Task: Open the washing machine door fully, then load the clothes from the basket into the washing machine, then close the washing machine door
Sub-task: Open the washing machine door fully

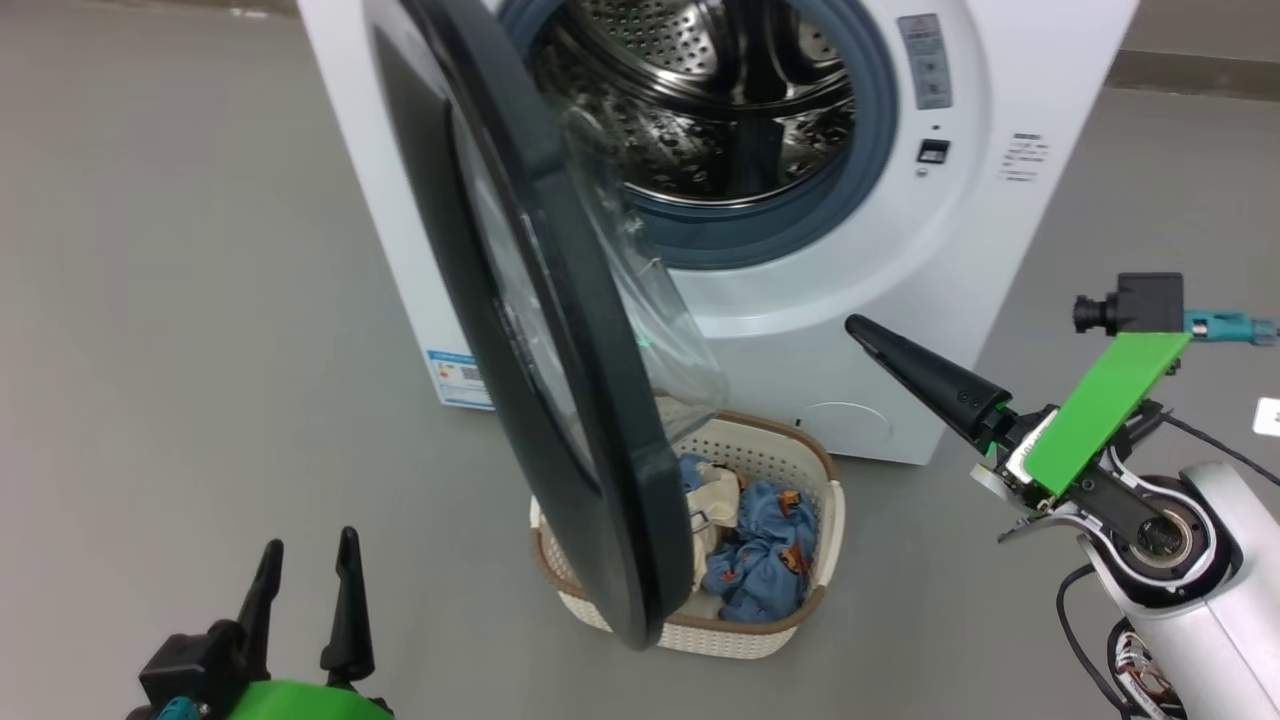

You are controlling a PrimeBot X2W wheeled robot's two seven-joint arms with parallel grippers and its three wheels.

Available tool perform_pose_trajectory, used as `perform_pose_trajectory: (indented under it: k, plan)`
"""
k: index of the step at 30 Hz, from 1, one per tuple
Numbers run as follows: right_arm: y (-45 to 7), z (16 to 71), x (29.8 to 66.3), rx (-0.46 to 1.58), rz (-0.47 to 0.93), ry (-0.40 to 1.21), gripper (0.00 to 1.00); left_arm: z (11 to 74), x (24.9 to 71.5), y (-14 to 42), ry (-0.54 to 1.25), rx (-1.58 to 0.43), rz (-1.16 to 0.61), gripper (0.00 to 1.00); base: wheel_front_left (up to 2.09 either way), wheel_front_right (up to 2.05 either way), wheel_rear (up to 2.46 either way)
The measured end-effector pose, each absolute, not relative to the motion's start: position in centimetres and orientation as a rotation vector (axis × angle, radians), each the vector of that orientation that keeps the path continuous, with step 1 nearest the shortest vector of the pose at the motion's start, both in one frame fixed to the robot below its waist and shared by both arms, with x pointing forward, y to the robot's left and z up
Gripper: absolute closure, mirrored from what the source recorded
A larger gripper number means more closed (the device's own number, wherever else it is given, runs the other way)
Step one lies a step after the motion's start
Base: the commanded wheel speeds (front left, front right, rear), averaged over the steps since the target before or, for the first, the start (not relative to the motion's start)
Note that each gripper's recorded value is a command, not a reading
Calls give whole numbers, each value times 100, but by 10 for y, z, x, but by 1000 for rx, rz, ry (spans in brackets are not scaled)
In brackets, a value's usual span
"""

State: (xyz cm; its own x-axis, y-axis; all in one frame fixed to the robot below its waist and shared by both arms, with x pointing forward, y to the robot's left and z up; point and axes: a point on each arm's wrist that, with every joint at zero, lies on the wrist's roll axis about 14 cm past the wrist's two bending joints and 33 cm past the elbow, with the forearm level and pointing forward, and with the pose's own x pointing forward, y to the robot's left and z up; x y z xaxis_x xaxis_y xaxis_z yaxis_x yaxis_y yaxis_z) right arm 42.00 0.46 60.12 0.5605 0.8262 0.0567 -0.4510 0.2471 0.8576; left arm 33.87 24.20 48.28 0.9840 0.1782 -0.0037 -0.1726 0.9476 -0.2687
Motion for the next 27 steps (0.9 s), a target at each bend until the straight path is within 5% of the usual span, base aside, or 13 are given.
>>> perform_pose_trajectory:
  k: [17,27]
  plan:
    - [-117,596,421,743,471,-27,0,491,372,199,-28,-265,34,0,0,0,0]
    - [-177,536,409,589,230,-38,0,493,379,188,-31,-268,1,0,0,0,0]
